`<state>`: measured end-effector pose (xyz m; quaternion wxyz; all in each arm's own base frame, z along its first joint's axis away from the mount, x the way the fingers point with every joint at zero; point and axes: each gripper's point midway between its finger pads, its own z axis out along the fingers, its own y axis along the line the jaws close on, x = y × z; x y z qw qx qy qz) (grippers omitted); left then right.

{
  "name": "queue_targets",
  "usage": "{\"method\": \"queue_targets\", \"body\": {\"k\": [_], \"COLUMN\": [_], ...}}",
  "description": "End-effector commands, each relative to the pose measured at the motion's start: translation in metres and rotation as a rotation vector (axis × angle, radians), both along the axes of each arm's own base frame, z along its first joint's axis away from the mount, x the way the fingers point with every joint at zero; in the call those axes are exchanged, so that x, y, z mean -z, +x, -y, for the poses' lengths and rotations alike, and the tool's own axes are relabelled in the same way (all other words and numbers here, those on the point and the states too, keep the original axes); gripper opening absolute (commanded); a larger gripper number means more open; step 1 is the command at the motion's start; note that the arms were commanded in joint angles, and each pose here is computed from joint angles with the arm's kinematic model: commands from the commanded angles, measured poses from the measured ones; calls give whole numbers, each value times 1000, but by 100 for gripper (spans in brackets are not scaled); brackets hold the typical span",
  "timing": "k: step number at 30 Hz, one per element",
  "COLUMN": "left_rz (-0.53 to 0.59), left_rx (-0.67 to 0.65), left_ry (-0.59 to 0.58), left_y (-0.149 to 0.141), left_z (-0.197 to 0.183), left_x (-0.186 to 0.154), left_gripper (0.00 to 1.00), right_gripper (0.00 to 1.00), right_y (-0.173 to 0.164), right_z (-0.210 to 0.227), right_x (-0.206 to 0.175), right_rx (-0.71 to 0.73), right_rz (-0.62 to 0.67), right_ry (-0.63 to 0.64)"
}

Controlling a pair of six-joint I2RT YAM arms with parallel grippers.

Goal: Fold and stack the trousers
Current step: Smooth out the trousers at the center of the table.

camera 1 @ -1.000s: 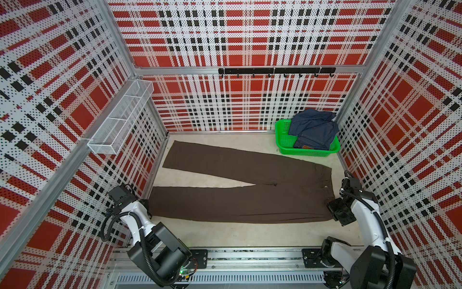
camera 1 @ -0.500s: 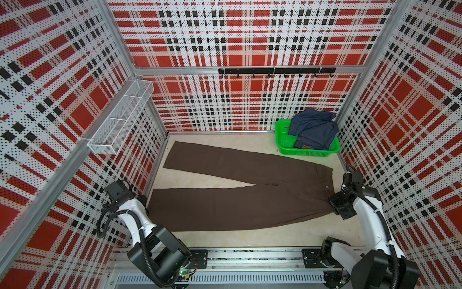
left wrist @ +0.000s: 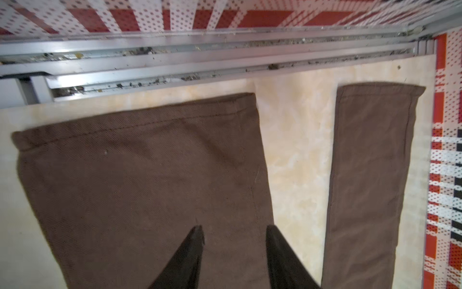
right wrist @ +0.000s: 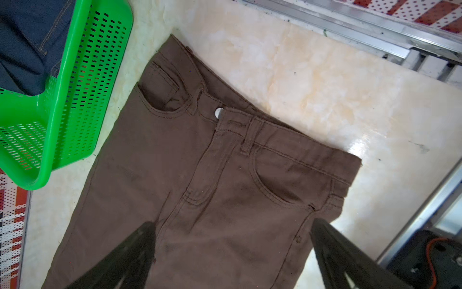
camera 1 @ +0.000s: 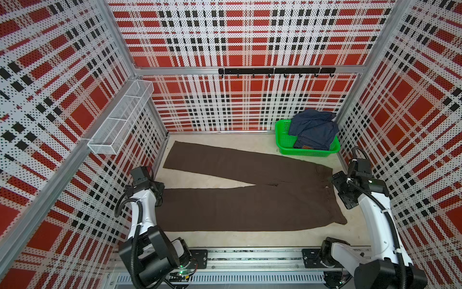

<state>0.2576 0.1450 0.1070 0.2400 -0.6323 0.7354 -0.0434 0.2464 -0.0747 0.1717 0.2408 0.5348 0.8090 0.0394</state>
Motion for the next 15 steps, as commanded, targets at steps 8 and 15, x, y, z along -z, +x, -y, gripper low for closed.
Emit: {"method": "queue_targets", "body": {"k": [8,15], "left_rz": [-130,-191], "left_rx": [112,151], "left_ry": [-60,-51], "left_y": [-2,-9], "left_z": [28,32], "left_x": [71,92], "left_gripper": [22,8], "right_gripper": [14,0], "right_y": [102,113], "right_z": [-8,-9], "right_x": [81,130], "right_rx": [-138,-147], "right_rz": [99,25], "right_ry": [110,153]}}
